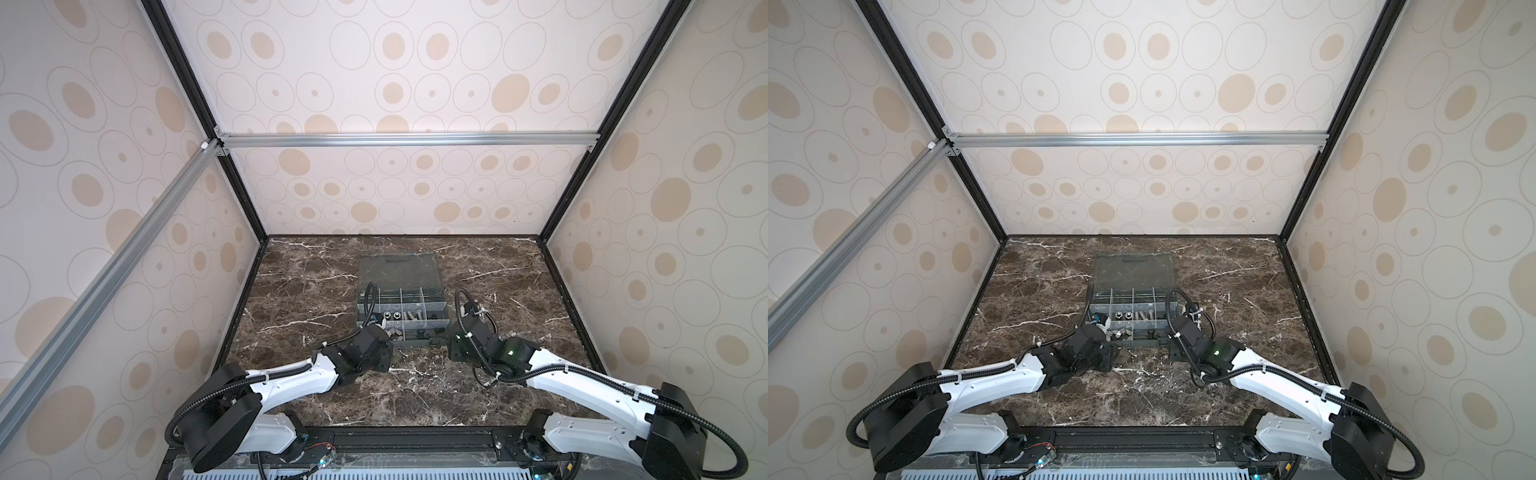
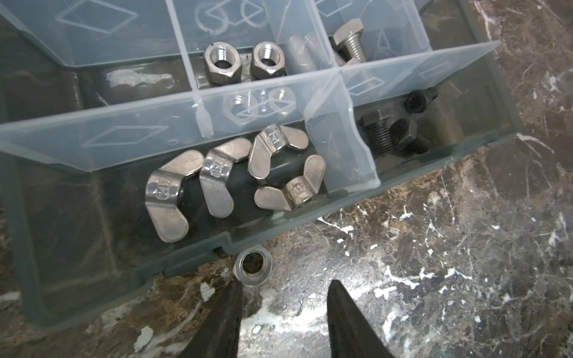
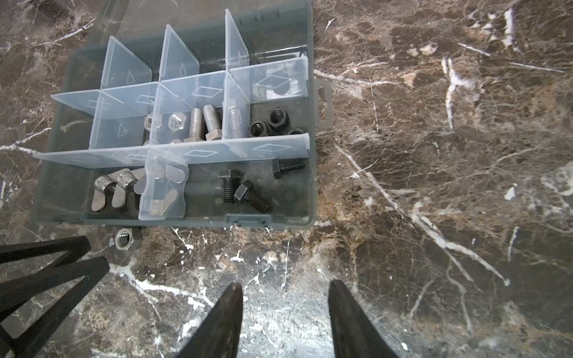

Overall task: Sort the screws and nuts into containers
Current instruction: 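Lower the left gripper onto the last silver hex nut and close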

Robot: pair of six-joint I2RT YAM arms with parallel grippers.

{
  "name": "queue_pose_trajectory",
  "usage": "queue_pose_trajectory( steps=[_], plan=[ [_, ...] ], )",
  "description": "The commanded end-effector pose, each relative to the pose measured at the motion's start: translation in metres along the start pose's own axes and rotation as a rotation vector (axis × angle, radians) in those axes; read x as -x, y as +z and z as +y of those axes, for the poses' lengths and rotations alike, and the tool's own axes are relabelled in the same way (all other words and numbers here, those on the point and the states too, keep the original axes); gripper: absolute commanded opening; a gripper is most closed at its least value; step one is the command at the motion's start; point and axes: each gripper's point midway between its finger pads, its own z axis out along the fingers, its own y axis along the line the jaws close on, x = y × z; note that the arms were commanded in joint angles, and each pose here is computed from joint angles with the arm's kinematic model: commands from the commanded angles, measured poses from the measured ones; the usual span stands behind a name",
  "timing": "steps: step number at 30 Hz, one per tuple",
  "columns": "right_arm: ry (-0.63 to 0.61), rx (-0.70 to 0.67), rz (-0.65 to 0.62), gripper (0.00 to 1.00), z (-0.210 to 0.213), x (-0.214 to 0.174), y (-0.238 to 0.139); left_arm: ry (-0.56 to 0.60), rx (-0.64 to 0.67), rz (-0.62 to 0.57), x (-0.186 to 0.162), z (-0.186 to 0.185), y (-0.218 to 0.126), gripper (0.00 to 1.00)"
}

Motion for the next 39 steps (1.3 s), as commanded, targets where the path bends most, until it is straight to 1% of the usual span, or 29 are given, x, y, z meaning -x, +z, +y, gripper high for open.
queue_pose_trajectory(
  steps=[1,13,22,39],
  plan=[
    [0.026,-0.026,-0.011,0.48,-0.01,-0.001,-0.002,0.036,0.031,-0.012,0.008,-0.001,0.0,0.46],
    [0.022,-0.03,-0.006,0.48,-0.011,-0.001,-0.005,0.08,0.051,0.025,0.005,-0.002,0.012,0.46],
    [0.026,-0.035,-0.004,0.48,-0.013,-0.003,-0.006,0.121,0.091,0.044,0.003,0.004,0.019,0.47],
    [0.054,-0.042,0.002,0.48,-0.02,-0.009,-0.006,0.141,0.098,0.056,-0.001,0.004,0.028,0.46]
  ],
)
